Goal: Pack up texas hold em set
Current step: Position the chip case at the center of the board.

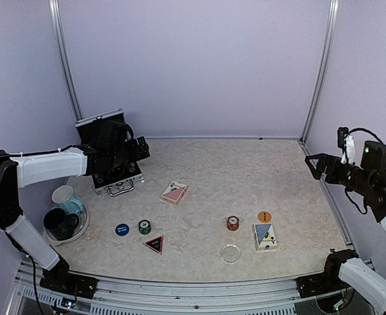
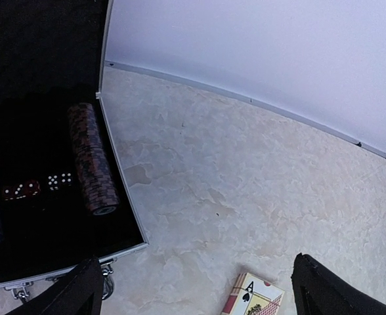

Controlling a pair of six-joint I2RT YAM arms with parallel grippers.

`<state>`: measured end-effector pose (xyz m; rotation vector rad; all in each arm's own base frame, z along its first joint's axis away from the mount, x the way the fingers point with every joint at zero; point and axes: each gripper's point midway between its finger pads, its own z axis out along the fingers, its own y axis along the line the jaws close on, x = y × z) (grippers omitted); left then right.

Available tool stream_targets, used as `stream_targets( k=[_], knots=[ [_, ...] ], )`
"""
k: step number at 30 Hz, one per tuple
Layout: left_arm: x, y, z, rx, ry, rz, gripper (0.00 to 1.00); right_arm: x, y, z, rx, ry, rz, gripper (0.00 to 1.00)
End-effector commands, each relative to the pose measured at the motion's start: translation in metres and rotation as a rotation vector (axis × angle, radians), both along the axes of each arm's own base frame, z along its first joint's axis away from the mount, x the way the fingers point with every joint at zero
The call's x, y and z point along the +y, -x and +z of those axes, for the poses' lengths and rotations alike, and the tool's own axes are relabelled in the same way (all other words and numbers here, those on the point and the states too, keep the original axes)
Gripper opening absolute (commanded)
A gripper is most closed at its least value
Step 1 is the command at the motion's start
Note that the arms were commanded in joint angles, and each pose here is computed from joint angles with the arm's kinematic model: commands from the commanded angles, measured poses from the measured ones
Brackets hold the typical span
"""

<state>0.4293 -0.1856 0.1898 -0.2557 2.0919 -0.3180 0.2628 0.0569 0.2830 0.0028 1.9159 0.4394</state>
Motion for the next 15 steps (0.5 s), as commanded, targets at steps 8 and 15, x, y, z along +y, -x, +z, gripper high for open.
stream_targets(
  k=[8,15],
  knots=[
    [-0.019,-0.028,-0.027,0.084,0.061,-0.034,0.99,0.003,0.007,0.004,-0.028,-0.006,0.026,0.99],
    [-0.013,-0.044,-0.064,0.182,-0.027,0.04,0.99,0.004,0.007,0.001,-0.023,-0.01,0.029,0.99]
  ],
)
